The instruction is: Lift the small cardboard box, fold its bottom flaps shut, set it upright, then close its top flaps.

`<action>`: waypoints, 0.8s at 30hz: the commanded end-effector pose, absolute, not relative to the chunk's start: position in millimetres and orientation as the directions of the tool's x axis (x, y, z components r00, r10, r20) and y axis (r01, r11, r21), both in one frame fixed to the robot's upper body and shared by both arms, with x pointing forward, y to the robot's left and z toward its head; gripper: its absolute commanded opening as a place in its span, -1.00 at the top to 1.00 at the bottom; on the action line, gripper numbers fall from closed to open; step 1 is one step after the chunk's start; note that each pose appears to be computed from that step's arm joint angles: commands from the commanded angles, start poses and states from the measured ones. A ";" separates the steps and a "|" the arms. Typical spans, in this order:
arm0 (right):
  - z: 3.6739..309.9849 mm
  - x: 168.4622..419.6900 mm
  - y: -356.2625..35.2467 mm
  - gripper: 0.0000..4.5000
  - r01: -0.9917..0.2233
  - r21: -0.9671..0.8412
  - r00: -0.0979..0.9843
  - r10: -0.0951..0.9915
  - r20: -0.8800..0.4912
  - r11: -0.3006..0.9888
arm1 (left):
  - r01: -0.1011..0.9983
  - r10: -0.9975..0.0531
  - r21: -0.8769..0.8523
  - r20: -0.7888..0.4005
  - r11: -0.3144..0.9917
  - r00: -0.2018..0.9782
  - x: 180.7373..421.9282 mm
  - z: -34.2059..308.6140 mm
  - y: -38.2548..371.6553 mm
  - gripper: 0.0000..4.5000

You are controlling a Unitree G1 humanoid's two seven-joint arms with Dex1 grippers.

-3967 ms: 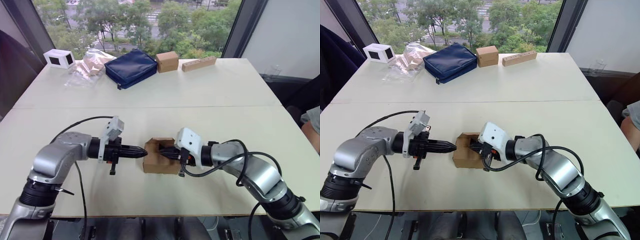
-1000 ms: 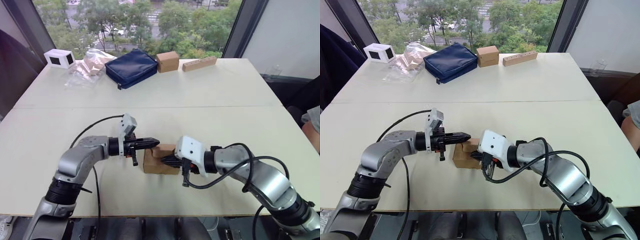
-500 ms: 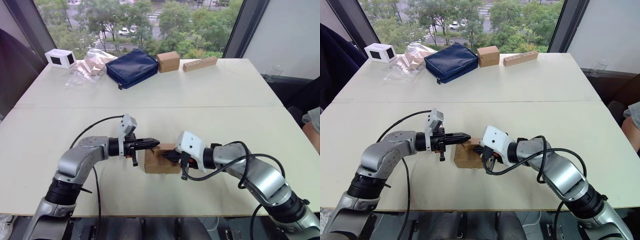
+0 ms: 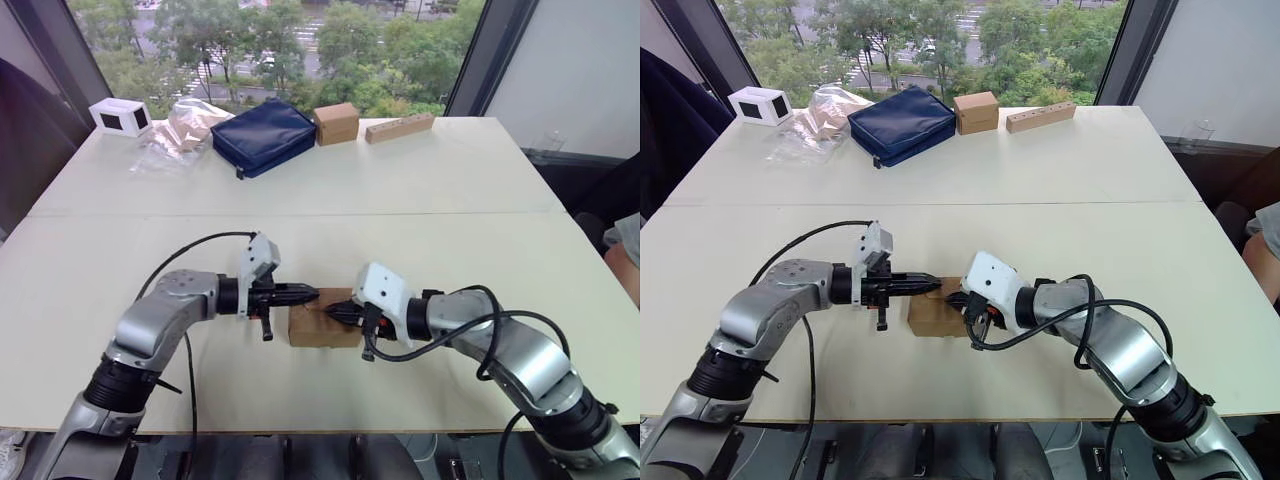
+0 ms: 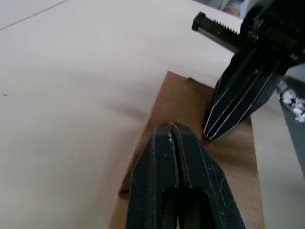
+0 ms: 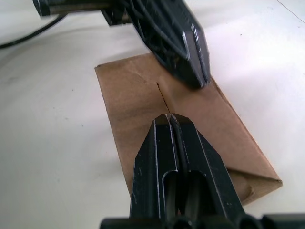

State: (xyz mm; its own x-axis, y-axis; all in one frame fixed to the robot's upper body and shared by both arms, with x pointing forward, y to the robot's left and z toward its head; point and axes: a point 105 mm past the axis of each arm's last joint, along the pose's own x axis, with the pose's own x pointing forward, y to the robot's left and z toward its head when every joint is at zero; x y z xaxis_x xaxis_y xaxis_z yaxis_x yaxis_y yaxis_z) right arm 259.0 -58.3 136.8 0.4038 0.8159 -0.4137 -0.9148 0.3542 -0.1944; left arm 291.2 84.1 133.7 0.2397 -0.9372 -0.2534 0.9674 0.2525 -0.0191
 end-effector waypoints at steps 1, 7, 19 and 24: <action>148.1 254.2 -57.1 1.00 -0.916 -0.196 0.400 0.837 -0.373 0.350 | 0.970 -0.935 0.006 -0.265 0.242 0.235 290.9 133.5 84.1 0.99; 166.1 254.2 -68.3 1.00 -0.908 -0.141 0.419 0.858 -0.299 0.394 | 0.956 -0.936 -0.026 -0.212 0.294 0.282 296.9 143.9 88.8 0.99; 178.1 262.7 -70.7 1.00 -0.891 -0.119 0.453 0.866 -0.213 0.437 | 0.927 -0.934 -0.127 -0.101 0.353 0.342 287.0 175.9 99.4 0.99; 167.3 264.2 -63.5 1.00 -0.897 -0.137 0.442 0.861 -0.253 0.420 | 0.932 -0.932 -0.096 -0.140 0.350 0.335 282.1 166.0 92.0 0.99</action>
State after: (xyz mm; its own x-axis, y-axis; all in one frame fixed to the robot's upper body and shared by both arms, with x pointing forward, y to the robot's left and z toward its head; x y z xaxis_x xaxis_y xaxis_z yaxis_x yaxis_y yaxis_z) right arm 264.8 -67.2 161.5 0.4424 0.8567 -0.2652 -0.8961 0.4345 -0.0911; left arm 287.0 98.2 162.1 0.3513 -0.9255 -0.1416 0.9183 0.3701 -0.1404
